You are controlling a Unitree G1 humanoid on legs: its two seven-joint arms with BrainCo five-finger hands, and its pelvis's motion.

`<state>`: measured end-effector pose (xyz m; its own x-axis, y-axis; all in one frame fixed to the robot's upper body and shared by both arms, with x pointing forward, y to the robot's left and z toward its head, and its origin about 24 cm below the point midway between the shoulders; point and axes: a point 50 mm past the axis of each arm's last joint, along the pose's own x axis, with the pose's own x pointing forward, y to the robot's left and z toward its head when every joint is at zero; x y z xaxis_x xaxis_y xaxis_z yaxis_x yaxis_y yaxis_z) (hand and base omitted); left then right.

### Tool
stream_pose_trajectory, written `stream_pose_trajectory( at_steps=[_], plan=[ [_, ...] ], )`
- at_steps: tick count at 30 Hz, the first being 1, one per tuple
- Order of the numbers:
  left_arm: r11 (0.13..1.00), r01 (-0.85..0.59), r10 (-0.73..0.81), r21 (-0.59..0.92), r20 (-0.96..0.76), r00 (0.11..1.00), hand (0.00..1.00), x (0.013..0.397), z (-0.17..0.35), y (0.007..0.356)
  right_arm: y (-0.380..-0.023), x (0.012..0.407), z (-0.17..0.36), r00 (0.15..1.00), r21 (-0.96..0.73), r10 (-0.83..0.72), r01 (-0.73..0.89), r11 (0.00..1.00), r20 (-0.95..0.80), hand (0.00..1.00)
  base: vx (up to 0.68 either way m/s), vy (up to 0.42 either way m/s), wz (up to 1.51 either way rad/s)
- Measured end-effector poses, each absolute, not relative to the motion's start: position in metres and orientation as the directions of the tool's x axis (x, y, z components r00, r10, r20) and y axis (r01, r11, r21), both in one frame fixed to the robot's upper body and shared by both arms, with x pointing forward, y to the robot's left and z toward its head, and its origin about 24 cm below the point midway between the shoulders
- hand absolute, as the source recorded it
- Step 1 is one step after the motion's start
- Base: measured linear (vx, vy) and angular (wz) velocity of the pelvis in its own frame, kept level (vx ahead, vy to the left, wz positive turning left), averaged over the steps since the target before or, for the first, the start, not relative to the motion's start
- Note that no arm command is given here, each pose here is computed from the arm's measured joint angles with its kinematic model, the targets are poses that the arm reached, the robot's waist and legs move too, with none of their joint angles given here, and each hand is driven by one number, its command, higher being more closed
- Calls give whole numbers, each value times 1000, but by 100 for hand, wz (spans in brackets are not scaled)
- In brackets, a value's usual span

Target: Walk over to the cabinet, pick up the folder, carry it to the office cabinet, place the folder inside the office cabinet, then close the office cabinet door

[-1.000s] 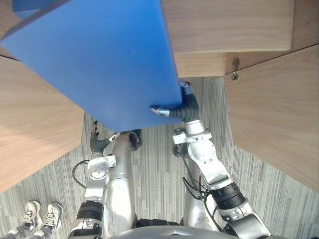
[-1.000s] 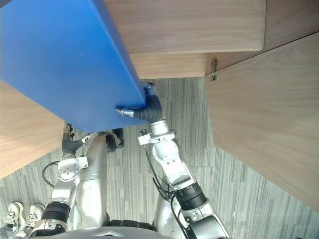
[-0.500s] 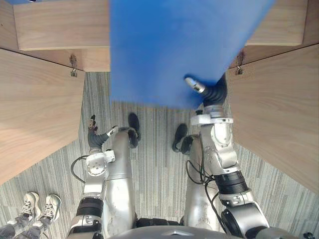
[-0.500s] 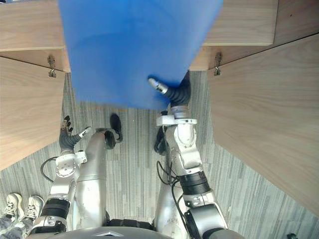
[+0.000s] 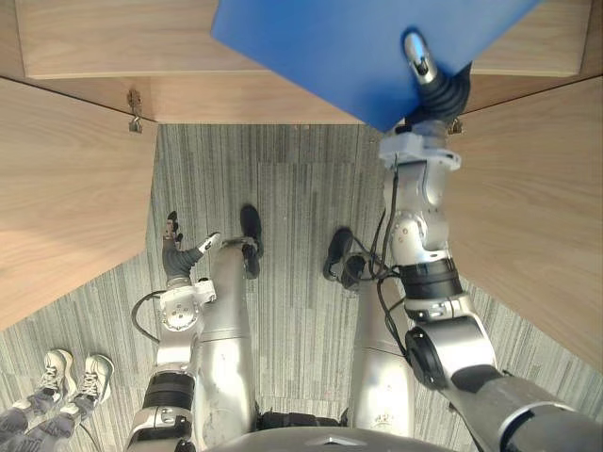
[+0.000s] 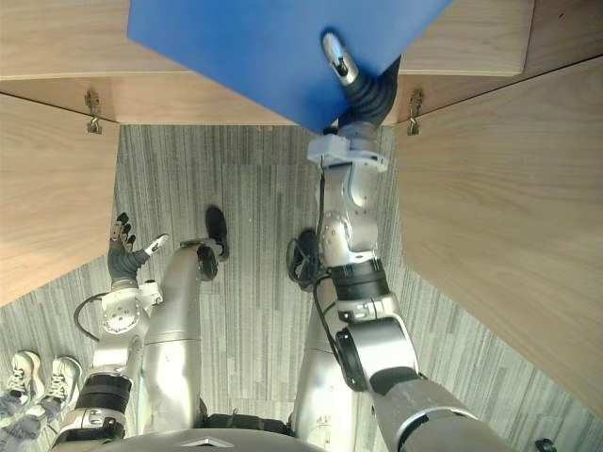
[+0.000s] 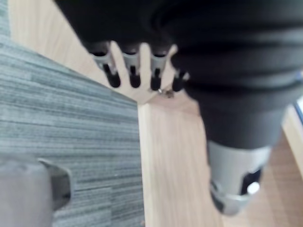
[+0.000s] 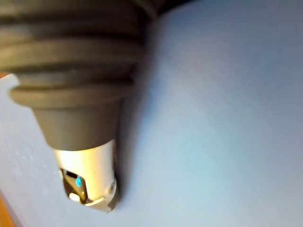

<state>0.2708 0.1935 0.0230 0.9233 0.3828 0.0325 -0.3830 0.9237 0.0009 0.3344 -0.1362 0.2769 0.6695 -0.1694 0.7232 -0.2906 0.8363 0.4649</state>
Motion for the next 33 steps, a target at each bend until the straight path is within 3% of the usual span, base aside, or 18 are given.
stream_pose_trajectory(
  at_steps=[8, 25, 26, 33],
  plan=[
    [911, -409, 410, -54, 7, 912, 0, 270, 20, 196, -152, 351, 309, 677, 535, -228, -285, 795, 700, 100, -34, -25, 12],
    [884, -450, 454, -128, 1, 891, 0, 268, 20, 203, -210, 341, 376, 571, 675, -436, -311, 669, 696, 100, -36, -6, 15],
    [882, -454, 458, -128, 0, 889, 0, 268, 20, 203, -212, 341, 377, 572, 686, -447, -311, 658, 688, 0, -27, 6, 7],
    [879, -459, 463, -131, -2, 886, 0, 267, 19, 204, -219, 338, 391, 560, 693, -459, -325, 644, 690, 0, -24, 6, 5]
  ],
)
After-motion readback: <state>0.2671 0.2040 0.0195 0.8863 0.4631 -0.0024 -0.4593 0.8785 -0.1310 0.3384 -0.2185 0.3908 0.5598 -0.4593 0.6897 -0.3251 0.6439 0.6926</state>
